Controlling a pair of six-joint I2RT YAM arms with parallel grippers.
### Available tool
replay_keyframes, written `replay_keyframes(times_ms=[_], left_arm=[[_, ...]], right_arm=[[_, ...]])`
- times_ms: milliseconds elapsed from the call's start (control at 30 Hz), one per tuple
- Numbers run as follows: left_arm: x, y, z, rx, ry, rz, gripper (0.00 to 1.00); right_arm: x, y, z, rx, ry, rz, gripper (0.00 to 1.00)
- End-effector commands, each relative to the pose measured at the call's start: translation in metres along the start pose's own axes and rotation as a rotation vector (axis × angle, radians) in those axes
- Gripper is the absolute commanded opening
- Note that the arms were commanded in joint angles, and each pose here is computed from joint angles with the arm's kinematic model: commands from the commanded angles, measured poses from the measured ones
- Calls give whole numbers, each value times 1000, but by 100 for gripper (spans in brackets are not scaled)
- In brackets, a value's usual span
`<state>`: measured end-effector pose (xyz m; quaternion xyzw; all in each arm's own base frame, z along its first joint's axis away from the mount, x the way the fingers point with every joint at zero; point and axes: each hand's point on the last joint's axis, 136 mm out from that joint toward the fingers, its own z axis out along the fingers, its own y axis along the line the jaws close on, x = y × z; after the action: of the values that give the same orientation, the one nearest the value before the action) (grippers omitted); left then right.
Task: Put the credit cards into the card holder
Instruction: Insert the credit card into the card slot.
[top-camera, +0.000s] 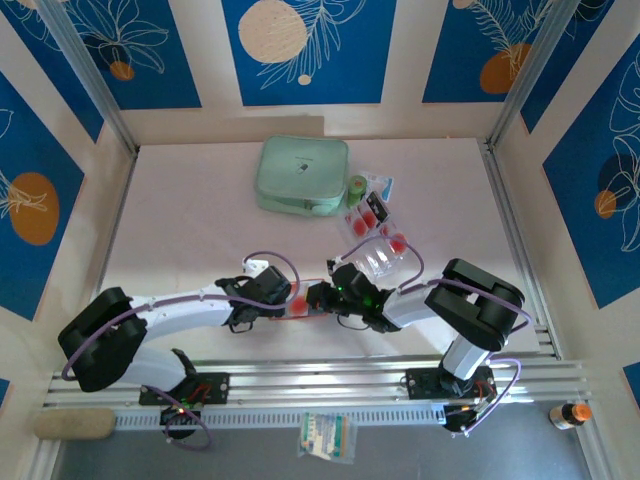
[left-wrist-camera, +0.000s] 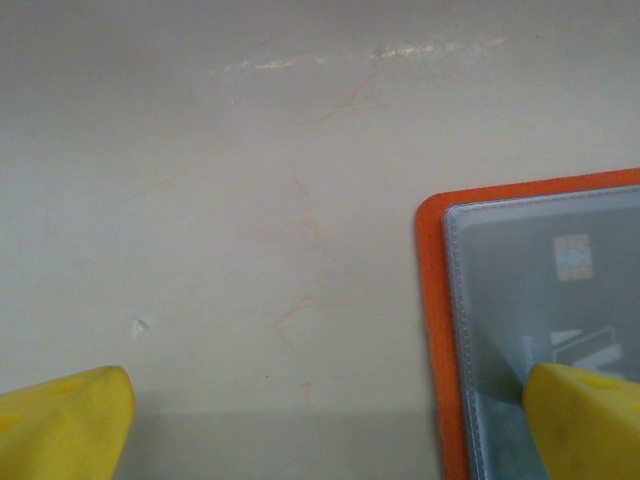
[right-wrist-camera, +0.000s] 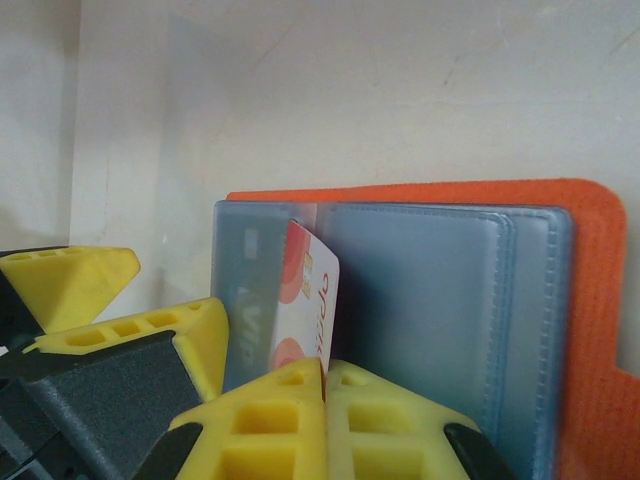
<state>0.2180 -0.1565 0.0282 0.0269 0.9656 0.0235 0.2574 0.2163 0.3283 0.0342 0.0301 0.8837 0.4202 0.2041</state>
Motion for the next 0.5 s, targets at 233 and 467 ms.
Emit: replay_keyframes(times_ms=[233,467], left_arm=[[8,11,1,-32,23,0,100],[3,8,-2,-22,13,-6,100]], right_arm=[[24,-21,10,85,113,17,0],[28,-23,16,103,166,21,0]])
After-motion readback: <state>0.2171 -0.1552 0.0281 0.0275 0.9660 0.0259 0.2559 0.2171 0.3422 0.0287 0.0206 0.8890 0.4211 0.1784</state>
